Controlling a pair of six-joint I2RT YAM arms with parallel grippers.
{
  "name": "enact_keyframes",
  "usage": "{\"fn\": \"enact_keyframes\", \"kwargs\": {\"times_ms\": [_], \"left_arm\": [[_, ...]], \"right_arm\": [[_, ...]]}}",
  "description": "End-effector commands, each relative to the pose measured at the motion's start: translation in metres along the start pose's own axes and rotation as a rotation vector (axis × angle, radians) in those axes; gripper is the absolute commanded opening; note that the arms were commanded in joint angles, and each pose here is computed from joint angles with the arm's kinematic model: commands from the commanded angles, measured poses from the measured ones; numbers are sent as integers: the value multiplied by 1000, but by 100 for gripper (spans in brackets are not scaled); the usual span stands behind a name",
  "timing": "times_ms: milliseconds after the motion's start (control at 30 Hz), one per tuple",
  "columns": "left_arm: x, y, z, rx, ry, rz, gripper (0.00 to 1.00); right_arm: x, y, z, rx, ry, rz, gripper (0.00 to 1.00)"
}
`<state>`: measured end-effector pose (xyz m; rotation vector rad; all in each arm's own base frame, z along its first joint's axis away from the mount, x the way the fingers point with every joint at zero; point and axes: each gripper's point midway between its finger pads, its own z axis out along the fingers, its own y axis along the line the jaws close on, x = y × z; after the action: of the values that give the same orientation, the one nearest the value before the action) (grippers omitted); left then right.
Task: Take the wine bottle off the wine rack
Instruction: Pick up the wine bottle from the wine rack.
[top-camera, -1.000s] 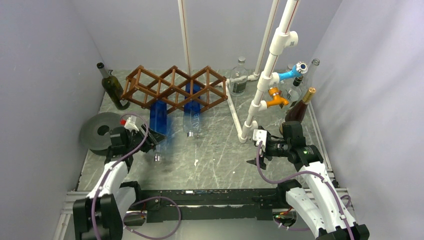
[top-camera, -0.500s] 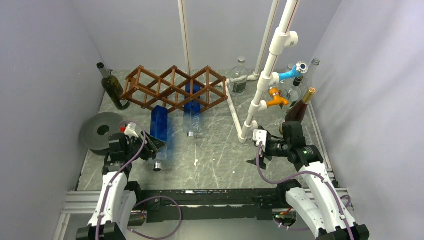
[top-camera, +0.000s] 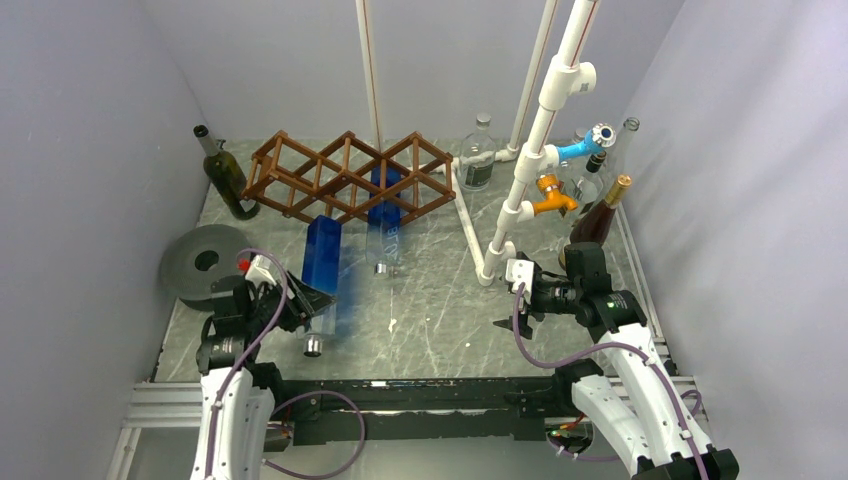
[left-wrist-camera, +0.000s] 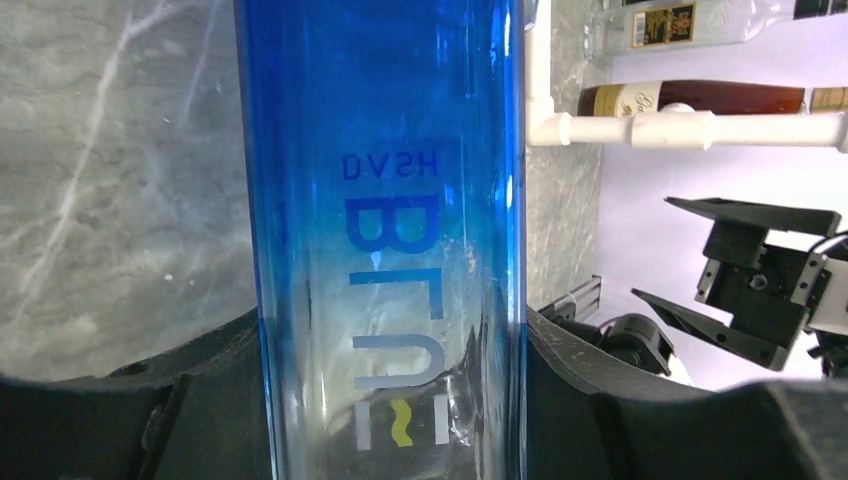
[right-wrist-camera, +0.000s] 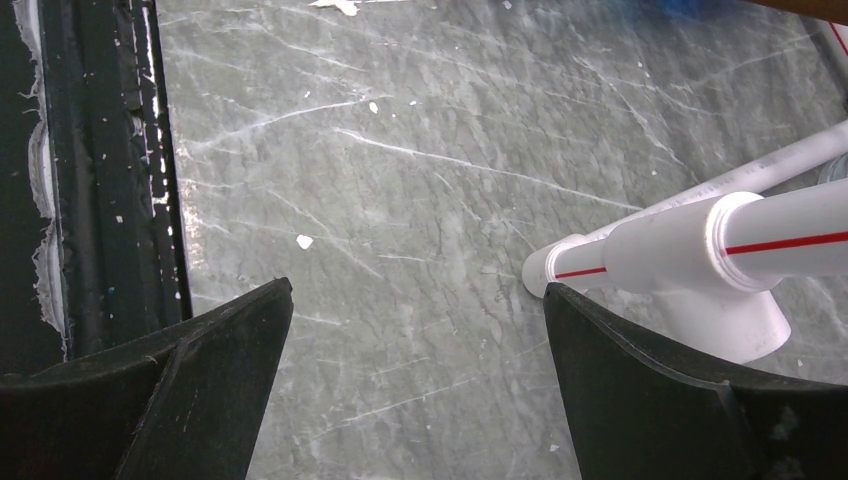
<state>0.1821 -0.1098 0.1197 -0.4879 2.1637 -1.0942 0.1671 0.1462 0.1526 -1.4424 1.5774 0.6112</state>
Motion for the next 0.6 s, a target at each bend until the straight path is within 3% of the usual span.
{"fn": "enact_keyframes", "kwargs": {"times_ms": [0, 567], "left_arm": [[-21, -68, -27, 204, -64, 237, 0], [8, -131, -55, 334, 121, 353, 0]], "right_arm": [[-6, 0, 1, -8, -29, -39, 100], [-15, 6, -1, -44, -57, -73, 100]]}}
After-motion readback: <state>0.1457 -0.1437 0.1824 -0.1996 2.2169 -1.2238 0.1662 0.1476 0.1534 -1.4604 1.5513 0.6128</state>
